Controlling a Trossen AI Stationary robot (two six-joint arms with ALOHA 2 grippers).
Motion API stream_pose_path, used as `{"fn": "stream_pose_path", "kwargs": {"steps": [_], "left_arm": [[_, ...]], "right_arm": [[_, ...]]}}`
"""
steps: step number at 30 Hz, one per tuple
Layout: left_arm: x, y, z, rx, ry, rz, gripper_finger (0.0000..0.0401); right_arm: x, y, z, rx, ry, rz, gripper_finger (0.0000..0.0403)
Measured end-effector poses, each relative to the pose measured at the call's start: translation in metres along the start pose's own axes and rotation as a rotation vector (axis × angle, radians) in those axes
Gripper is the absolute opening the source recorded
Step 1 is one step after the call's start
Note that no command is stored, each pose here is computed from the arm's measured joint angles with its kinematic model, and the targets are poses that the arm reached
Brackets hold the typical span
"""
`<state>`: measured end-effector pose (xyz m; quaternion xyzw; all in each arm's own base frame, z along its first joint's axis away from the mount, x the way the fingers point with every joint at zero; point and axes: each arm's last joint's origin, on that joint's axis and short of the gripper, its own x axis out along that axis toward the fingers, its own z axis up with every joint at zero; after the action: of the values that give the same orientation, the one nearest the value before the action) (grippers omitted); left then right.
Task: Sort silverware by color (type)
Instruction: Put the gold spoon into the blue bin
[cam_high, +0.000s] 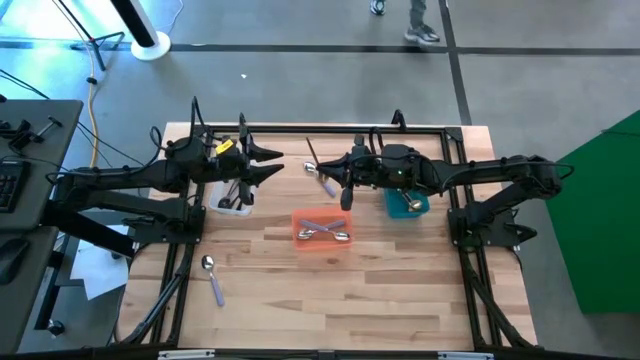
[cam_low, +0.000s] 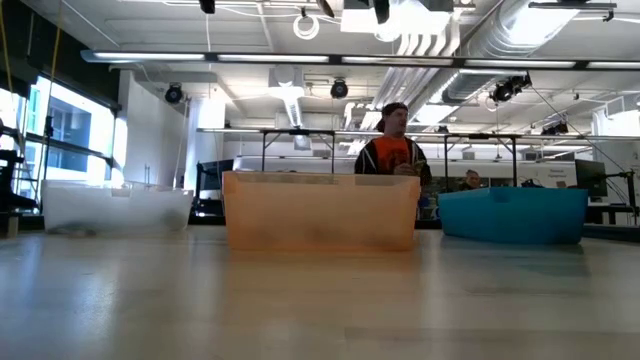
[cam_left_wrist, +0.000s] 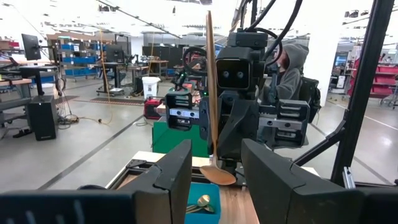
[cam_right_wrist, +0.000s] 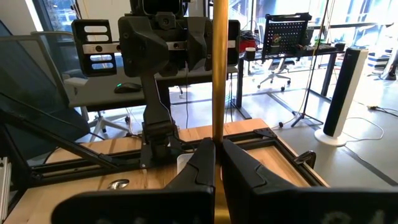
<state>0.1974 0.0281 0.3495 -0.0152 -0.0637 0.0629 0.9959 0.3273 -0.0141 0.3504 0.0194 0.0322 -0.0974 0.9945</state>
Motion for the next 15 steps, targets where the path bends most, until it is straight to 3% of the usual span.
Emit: {"fn": "stream_pose_path", "kwargs": {"steps": [15], "left_arm": [[0.0,0.0,-0.0008,0.0,0.008,0.001,0.0131]], "right_arm": [[0.0002,-0.0012,0.0,-0.001,0.001,0.008,0.0]]}}
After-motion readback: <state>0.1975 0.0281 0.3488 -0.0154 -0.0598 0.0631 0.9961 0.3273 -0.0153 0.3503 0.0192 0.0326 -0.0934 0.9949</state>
